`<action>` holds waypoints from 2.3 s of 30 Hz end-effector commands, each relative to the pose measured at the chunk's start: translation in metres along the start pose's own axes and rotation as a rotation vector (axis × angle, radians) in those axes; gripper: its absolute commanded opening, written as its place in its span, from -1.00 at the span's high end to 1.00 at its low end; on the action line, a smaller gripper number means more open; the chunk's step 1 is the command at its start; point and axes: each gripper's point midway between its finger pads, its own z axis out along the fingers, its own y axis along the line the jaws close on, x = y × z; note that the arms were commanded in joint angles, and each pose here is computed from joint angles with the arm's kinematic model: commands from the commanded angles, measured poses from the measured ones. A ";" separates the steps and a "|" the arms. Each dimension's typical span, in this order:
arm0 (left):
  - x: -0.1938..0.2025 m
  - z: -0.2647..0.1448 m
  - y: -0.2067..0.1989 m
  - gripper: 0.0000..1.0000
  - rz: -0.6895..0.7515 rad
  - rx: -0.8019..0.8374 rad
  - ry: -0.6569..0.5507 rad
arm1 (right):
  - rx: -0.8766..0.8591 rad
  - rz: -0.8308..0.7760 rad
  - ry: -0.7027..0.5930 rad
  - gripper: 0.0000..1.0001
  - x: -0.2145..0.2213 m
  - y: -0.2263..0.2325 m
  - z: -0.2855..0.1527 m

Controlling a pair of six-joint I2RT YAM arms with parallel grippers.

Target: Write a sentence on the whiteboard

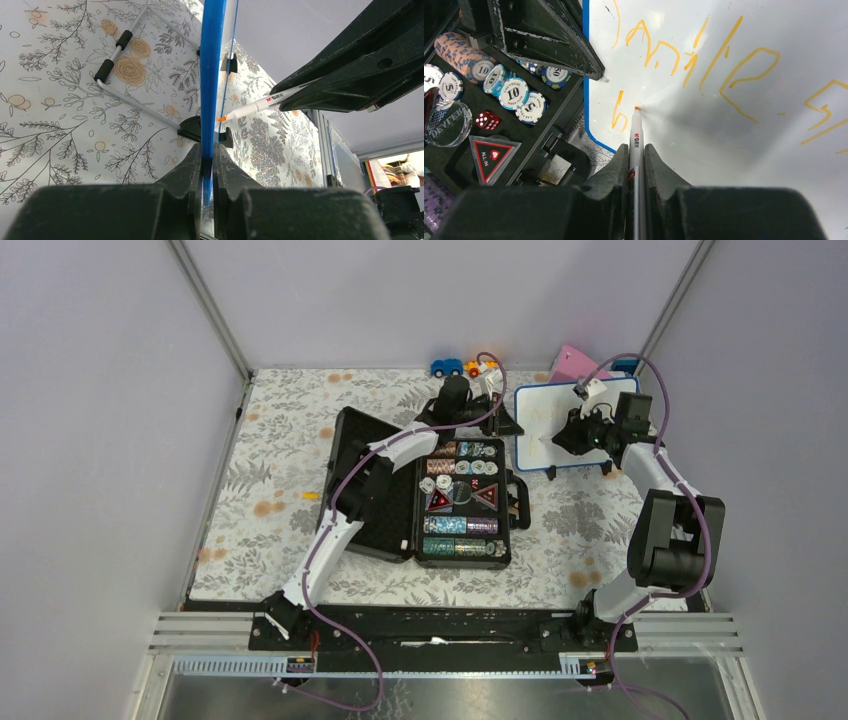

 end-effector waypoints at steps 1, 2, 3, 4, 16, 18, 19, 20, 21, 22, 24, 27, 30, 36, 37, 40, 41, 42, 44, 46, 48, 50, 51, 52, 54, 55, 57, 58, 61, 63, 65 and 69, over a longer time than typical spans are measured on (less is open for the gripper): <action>-0.032 -0.013 -0.016 1.00 0.038 0.006 -0.048 | 0.041 -0.042 0.011 1.00 0.004 -0.005 -0.003; -0.032 -0.013 -0.016 1.00 0.039 0.007 -0.047 | 0.043 -0.043 0.014 1.00 0.005 -0.006 -0.003; -0.033 -0.013 -0.016 1.00 0.039 0.006 -0.048 | 0.046 -0.044 0.018 1.00 0.007 -0.006 -0.003; -0.033 -0.013 -0.016 1.00 0.040 0.007 -0.048 | 0.047 -0.046 0.020 1.00 0.008 -0.006 -0.003; -0.033 -0.013 -0.016 1.00 0.039 0.006 -0.050 | 0.039 -0.045 0.041 1.00 0.022 0.001 -0.006; -0.033 -0.013 -0.016 1.00 0.040 0.006 -0.050 | 0.034 -0.042 0.042 1.00 0.023 0.002 -0.006; -0.033 -0.013 -0.016 1.00 0.039 0.007 -0.049 | 0.032 -0.043 0.041 1.00 0.023 0.002 -0.006; -0.034 -0.013 -0.016 1.00 0.041 0.006 -0.051 | 0.029 -0.040 0.042 1.00 0.023 0.003 -0.006; -0.033 -0.013 -0.015 1.00 0.038 0.005 -0.050 | 0.029 -0.041 0.040 1.00 0.022 0.003 -0.006; -0.033 -0.013 -0.016 1.00 0.041 0.006 -0.050 | 0.028 -0.041 0.038 1.00 0.022 0.003 -0.006; -0.034 -0.013 -0.017 1.00 0.041 0.006 -0.050 | 0.025 -0.040 0.034 1.00 0.019 0.003 -0.006; -0.033 -0.013 -0.016 1.00 0.041 0.006 -0.050 | 0.024 -0.041 0.023 1.00 0.013 0.003 -0.007; -0.034 -0.013 -0.016 1.00 0.040 0.006 -0.051 | 0.019 -0.038 0.011 1.00 0.006 0.003 -0.006; -0.034 -0.013 -0.017 1.00 0.039 0.006 -0.050 | 0.018 -0.030 0.000 1.00 -0.001 -0.001 -0.004; -0.034 -0.013 -0.017 1.00 0.040 0.006 -0.051 | 0.017 -0.028 -0.004 1.00 -0.003 -0.001 -0.003; -0.033 -0.013 -0.016 1.00 0.039 0.006 -0.050 | 0.014 -0.025 -0.012 1.00 -0.006 -0.001 -0.002; -0.033 -0.013 -0.017 1.00 0.040 0.008 -0.049 | 0.013 -0.024 -0.014 1.00 -0.007 -0.001 -0.002; -0.034 -0.013 -0.017 1.00 0.041 0.008 -0.050 | 0.013 -0.022 -0.014 1.00 -0.007 -0.001 -0.002; -0.033 -0.013 -0.017 1.00 0.040 0.007 -0.048 | 0.014 -0.022 -0.015 1.00 -0.007 -0.001 -0.002; -0.034 -0.014 -0.016 1.00 0.041 0.005 -0.050 | 0.019 -0.023 -0.016 1.00 -0.008 -0.002 -0.002; -0.034 -0.013 -0.016 1.00 0.041 0.005 -0.050 | 0.031 -0.023 -0.017 1.00 -0.008 -0.005 -0.002; -0.034 -0.013 -0.016 1.00 0.039 0.004 -0.051 | 0.042 -0.023 -0.019 1.00 -0.010 -0.007 -0.002; -0.035 -0.014 -0.016 1.00 0.040 0.003 -0.052 | 0.046 -0.022 -0.018 1.00 -0.009 -0.008 -0.002; -0.034 -0.014 -0.016 1.00 0.040 0.003 -0.052 | 0.052 -0.024 -0.018 1.00 -0.010 -0.009 -0.002; -0.034 -0.014 -0.016 1.00 0.041 0.003 -0.052 | 0.068 -0.026 -0.015 1.00 -0.010 -0.011 -0.003; -0.034 -0.014 -0.016 1.00 0.041 0.004 -0.051 | 0.075 -0.028 -0.014 1.00 -0.010 -0.013 -0.004; -0.035 -0.014 -0.016 1.00 0.042 0.004 -0.052 | 0.083 -0.030 -0.016 1.00 -0.011 -0.014 -0.005; -0.034 -0.014 -0.015 1.00 0.040 0.002 -0.052 | 0.085 -0.030 -0.015 1.00 -0.011 -0.014 -0.005; -0.033 -0.014 -0.016 1.00 0.038 0.003 -0.049 | 0.087 -0.028 -0.014 1.00 -0.010 -0.015 -0.005; -0.034 -0.014 -0.016 1.00 0.040 0.004 -0.050 | 0.089 -0.025 -0.014 1.00 -0.010 -0.016 -0.005; -0.034 -0.014 -0.017 1.00 0.041 0.003 -0.051 | 0.092 -0.018 -0.022 1.00 -0.012 -0.016 -0.004; -0.035 -0.015 -0.016 1.00 0.040 0.001 -0.051 | 0.101 -0.003 -0.041 1.00 -0.018 -0.019 -0.005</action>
